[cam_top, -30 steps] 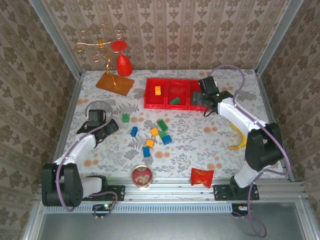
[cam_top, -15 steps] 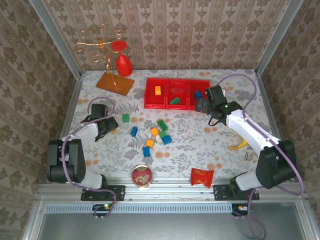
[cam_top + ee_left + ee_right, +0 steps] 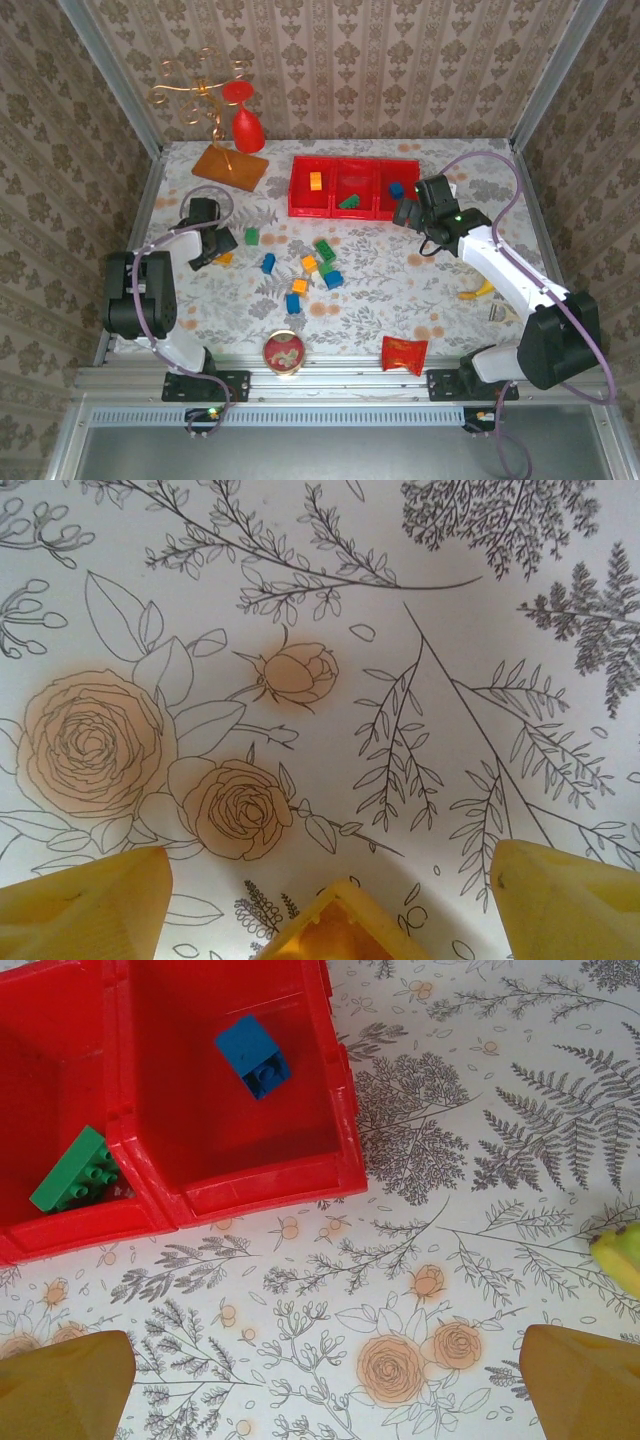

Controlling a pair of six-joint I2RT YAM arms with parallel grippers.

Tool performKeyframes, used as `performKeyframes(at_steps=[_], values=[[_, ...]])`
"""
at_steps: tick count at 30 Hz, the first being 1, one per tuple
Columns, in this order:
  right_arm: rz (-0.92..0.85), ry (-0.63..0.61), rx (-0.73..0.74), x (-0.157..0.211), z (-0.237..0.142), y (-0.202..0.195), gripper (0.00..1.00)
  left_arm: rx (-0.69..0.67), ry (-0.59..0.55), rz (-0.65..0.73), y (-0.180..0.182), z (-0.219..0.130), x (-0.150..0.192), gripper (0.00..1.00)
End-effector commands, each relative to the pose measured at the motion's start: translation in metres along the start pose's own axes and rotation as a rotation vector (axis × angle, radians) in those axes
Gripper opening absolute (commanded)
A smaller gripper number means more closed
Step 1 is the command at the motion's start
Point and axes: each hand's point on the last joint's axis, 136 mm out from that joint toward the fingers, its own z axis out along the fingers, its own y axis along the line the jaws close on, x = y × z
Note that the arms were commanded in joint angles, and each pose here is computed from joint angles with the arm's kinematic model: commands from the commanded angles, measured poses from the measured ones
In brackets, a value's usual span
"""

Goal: Sort the legos into containers by color
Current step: Pick up the lego from the middle-left of the table.

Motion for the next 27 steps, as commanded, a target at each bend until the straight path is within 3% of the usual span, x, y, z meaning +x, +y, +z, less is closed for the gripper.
performKeyframes(at_steps=[1, 18, 27], values=[[0.024, -0.015, 0.019, 0.001, -0.007, -0.006, 1.0, -0.052, 0.015, 0.058, 0.004, -0.002, 0.002, 0.83], [0.044, -0.011, 0.027, -0.001, -0.007, -0.006, 1.0, -0.026, 0.063, 0.097, 0.003, -0.01, 0.033, 0.58], [0.052, -0.004, 0.031, 0.0, -0.005, -0.006, 1.0, -0.013, 0.075, 0.094, 0.001, 0.0, 0.037, 0.52]])
